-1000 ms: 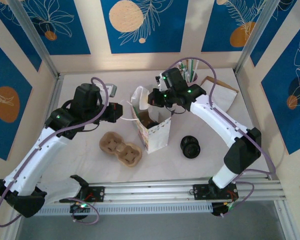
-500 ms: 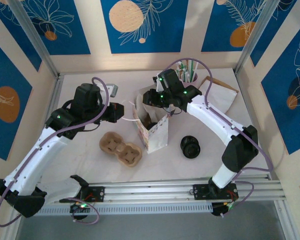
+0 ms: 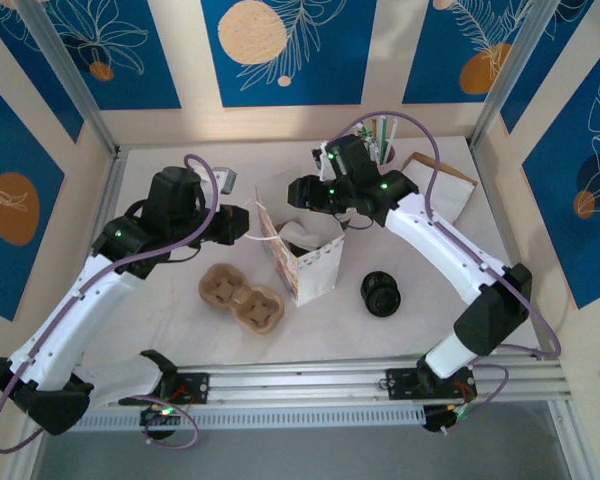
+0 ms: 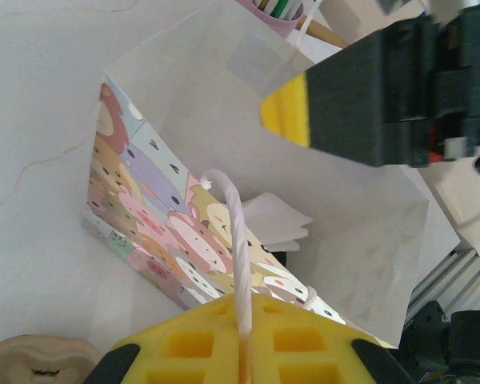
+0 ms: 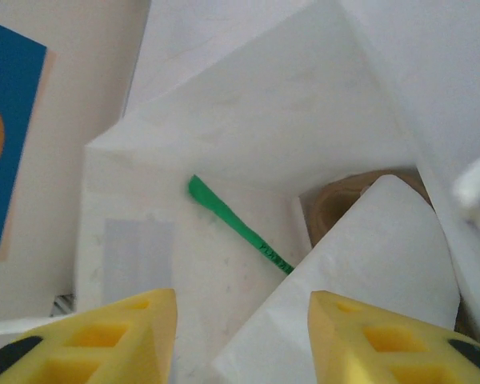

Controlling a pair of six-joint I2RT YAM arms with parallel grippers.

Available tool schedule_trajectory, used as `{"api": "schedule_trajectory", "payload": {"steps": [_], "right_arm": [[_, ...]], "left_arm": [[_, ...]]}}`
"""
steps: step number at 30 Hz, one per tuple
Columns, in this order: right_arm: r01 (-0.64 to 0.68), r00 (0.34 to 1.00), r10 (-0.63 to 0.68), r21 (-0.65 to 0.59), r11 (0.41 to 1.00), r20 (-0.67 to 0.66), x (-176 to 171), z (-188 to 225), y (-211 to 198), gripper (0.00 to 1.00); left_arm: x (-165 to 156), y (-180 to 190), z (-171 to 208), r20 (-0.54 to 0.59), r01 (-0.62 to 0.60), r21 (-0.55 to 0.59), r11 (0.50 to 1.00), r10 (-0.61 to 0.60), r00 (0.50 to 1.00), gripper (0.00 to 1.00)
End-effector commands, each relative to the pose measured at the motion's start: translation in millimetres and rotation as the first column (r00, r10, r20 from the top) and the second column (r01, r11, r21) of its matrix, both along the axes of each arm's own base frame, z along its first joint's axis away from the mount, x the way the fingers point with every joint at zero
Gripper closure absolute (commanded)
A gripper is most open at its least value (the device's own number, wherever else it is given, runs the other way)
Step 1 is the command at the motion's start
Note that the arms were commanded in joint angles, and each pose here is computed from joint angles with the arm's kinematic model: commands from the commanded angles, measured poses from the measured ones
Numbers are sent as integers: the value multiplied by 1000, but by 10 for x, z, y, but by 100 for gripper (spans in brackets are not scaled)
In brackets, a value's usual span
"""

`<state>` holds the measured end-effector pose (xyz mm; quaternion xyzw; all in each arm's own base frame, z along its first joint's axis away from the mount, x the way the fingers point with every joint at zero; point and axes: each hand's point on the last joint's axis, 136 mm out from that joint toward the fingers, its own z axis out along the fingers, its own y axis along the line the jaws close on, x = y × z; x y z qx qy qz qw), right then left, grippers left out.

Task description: Pack the takeout coffee

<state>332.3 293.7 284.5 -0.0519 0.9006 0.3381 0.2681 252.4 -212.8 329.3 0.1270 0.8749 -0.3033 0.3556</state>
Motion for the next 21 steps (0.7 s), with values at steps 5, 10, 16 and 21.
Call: {"api": "schedule_trajectory", "payload": {"steps": [5, 10, 16, 21], "right_arm": [[-117, 986, 101, 128, 985, 130, -332, 797, 10, 32], [-190, 976, 165, 189, 963, 142, -534, 974, 33, 24], [-193, 969, 151, 216, 957, 198, -712, 1224, -146, 23], [-154, 967, 101, 223, 963, 233, -797, 1370, -422, 22]], "left_arm": [[62, -4, 28, 13, -13, -12, 1000, 14, 1000, 88], [82, -41, 58, 12, -8, -28, 1000, 8, 1000, 78], [48, -62, 219, 34, 7, -67, 998, -4, 999, 43], [-31, -11, 416, 69, 6, -99, 995, 1, 998, 12]]}}
